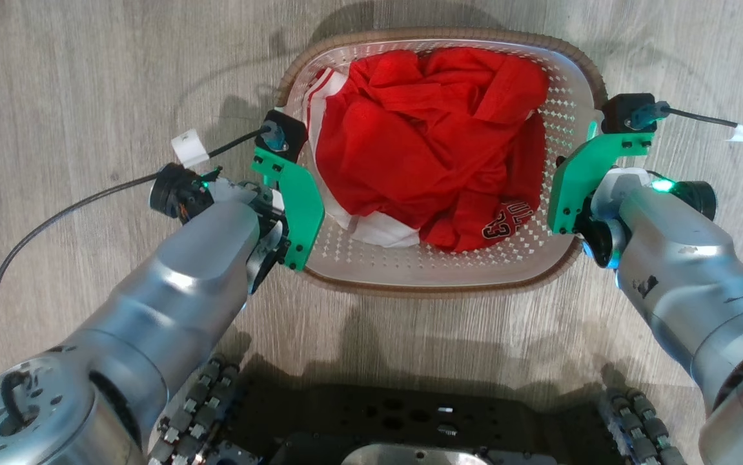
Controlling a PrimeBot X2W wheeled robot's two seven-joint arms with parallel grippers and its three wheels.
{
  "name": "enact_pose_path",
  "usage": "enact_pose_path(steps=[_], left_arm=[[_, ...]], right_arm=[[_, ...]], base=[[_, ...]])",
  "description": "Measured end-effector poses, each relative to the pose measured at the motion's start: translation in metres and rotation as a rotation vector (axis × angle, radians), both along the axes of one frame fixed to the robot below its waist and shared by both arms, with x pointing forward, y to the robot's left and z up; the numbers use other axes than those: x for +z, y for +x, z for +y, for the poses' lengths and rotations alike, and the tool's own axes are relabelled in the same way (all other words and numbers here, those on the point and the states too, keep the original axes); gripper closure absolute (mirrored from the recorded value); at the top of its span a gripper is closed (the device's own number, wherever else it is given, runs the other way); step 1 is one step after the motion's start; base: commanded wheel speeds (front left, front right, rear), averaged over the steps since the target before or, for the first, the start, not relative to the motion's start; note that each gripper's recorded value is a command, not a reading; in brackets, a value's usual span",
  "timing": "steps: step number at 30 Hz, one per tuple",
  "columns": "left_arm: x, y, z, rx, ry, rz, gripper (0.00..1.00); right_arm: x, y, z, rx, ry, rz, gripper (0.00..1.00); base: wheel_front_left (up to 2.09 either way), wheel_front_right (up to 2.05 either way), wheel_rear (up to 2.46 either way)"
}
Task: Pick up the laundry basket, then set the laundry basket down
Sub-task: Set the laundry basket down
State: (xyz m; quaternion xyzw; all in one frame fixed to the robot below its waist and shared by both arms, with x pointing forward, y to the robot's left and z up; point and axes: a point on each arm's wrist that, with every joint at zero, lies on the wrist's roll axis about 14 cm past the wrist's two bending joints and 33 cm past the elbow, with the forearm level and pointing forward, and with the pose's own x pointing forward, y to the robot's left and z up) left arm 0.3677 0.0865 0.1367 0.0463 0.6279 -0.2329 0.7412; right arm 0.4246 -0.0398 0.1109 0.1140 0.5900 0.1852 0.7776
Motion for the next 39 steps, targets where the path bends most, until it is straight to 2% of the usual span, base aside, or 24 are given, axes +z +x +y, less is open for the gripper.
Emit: enact_pose_path(steps=[1, 2, 3, 4, 5, 22, 33, 39], left_arm=[[0.000, 0.000, 0.000, -0.001, 0.001, 0.001, 0.60], [-0.001, -0.001, 0.000, -0.019, 0.005, -0.003, 0.41], [-0.001, -0.001, -0.001, -0.039, 0.008, -0.012, 0.05], [0.000, 0.000, -0.002, -0.050, 0.010, -0.023, 0.05], [0.000, 0.002, -0.005, -0.049, 0.008, -0.036, 0.00], [0.009, 0.014, -0.004, -0.034, 0.062, -0.101, 0.00], [0.039, 0.035, 0.000, -0.020, 0.079, -0.209, 0.00], [0.062, 0.032, 0.006, 0.008, 0.091, -0.261, 0.00]], right_arm=[[-0.001, 0.000, 0.000, 0.000, -0.001, 0.001, 0.84], [-0.001, 0.000, -0.001, -0.001, -0.002, -0.002, 0.56], [0.000, 0.001, 0.000, 0.005, 0.000, -0.005, 0.15], [0.000, 0.003, 0.000, 0.011, 0.000, -0.010, 0.15], [0.001, 0.006, 0.001, 0.014, 0.000, -0.017, 0.00], [0.012, 0.017, 0.004, 0.019, 0.002, -0.052, 0.00], [0.046, 0.030, -0.004, 0.005, -0.012, -0.099, 0.00], [0.074, 0.018, -0.005, -0.004, -0.014, -0.111, 0.00]], base=[[0.00, 0.00, 0.00], [0.00, 0.00, 0.00], [0.00, 0.00, 0.00], [0.00, 0.00, 0.00], [0.00, 0.00, 0.00], [0.00, 0.00, 0.00], [0.00, 0.00, 0.00], [0.00, 0.00, 0.00]])
